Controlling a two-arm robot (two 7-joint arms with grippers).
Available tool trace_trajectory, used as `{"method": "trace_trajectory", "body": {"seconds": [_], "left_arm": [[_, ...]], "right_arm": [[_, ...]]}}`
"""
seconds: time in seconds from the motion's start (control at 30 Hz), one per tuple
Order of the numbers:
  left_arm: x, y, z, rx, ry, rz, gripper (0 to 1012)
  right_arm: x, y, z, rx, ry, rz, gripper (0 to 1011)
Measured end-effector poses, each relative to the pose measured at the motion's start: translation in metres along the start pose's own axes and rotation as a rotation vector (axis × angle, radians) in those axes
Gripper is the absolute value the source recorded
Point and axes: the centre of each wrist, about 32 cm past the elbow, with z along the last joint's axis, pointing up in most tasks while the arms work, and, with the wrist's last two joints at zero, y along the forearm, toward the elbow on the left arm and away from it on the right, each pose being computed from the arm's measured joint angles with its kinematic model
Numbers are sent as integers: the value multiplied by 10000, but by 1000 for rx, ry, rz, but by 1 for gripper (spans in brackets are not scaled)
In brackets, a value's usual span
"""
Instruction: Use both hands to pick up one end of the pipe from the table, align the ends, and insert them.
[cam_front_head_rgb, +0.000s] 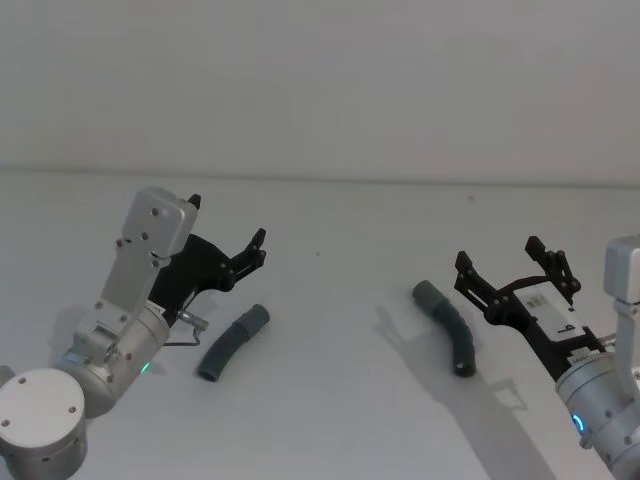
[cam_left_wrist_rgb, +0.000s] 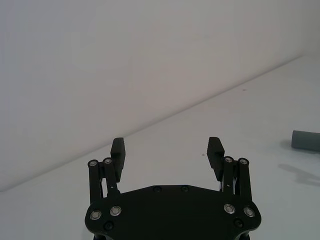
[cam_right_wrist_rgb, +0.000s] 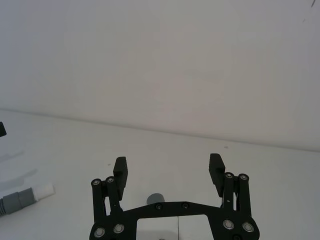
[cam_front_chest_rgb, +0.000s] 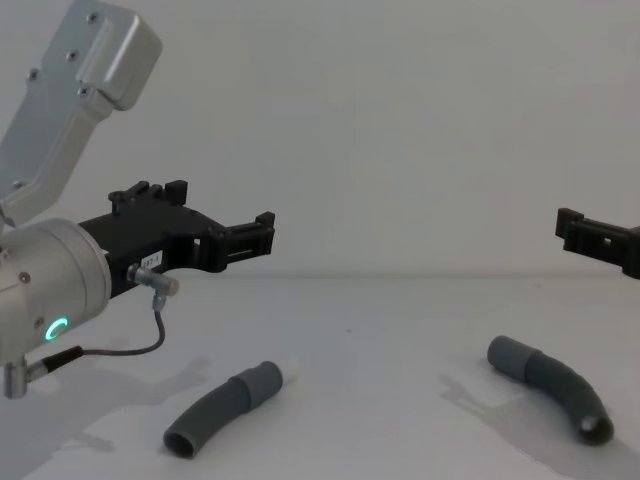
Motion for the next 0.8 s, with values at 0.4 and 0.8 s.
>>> {"method": "trace_trajectory", "body": {"seconds": [0.4,0.8], "left_arm": [[0,0,0,0,0,0,1002],[0,0,0,0,0,-1,1002]], "right_arm": [[0,0,0,0,0,0,1001],[0,0,0,0,0,0,1000]]}}
